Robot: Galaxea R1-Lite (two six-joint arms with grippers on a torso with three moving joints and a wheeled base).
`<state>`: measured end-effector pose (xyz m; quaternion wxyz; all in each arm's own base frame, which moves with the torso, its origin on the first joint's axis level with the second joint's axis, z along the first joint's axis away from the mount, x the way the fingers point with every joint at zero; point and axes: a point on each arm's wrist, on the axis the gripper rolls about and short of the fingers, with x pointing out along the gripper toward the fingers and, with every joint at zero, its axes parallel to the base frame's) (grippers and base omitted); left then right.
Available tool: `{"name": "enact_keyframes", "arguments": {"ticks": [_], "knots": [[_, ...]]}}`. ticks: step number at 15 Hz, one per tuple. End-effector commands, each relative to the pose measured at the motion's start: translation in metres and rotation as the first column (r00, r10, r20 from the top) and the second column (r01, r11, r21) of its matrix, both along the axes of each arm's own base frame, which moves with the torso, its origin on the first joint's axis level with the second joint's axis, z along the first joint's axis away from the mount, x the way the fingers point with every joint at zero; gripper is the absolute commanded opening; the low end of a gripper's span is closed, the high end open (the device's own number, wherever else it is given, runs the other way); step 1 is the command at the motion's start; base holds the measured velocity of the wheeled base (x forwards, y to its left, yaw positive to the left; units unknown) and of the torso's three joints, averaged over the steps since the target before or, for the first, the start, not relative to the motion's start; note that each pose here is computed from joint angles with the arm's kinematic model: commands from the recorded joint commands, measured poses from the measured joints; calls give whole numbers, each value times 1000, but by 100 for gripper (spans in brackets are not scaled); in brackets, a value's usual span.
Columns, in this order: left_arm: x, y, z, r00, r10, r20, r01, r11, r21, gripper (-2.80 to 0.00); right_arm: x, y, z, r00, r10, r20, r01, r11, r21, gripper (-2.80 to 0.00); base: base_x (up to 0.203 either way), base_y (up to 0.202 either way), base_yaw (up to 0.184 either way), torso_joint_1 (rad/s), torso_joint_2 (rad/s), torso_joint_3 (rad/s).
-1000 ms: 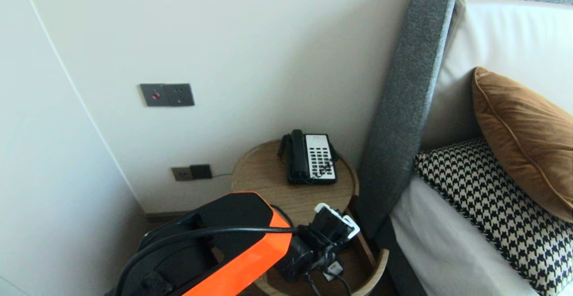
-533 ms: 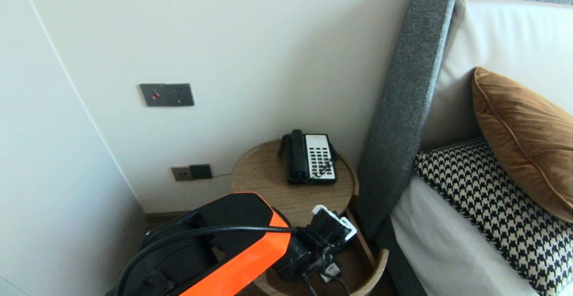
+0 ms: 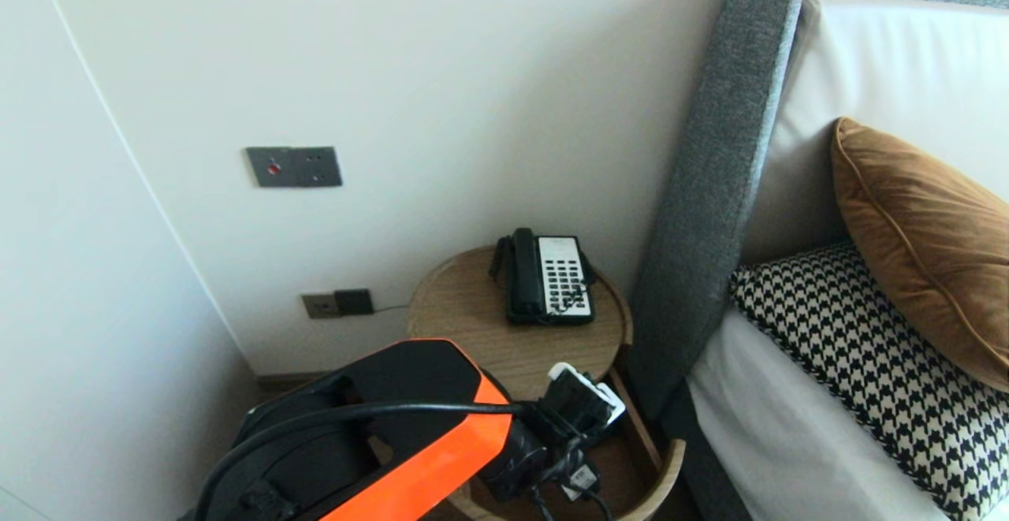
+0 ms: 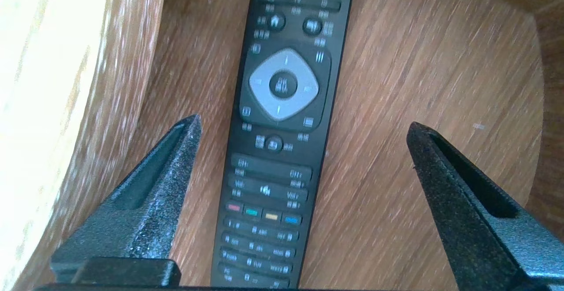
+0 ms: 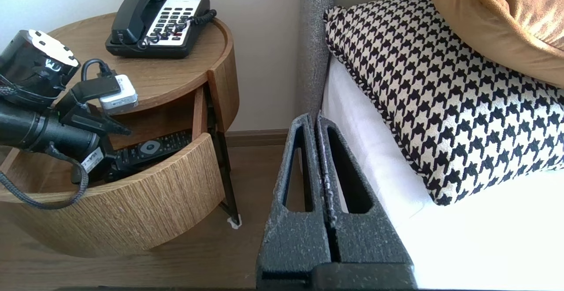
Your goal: Take the remote control out of the drawer one by one and place them on the table
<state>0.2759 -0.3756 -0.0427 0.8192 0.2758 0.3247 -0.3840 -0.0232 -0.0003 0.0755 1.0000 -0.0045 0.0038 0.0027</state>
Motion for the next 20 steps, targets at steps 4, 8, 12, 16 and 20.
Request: {"name": "enact_keyframes", "arguments": {"ticks": [4, 8, 12, 16, 20], "knots": [[-1, -1, 8, 1000, 10, -20, -11, 999, -43, 0, 0, 0, -1, 1000, -1, 3, 1, 1000, 0, -280, 0, 0, 0, 0, 0, 0], [4, 4, 11, 990, 131, -47, -135, 987, -86, 0, 0, 0, 0, 1000, -1, 5, 1, 1000, 0, -280, 0, 0, 0, 0, 0, 0], [-1, 12, 10, 968, 248, -40, -251, 963, -96, 0, 0, 0, 0, 1000, -1, 5, 1, 1000, 0, -280, 0, 0, 0, 0, 0, 0], [-7, 11, 13, 969, 243, -37, -245, 965, -96, -280, 0, 0, 0, 1000, -1, 4, 1, 1000, 0, -280, 0, 0, 0, 0, 0, 0], [-10, 10, 14, 965, 258, -38, -260, 960, -104, -280, 0, 0, 0, 1000, -1, 5, 1, 1000, 0, -280, 0, 0, 0, 0, 0, 0]]}}
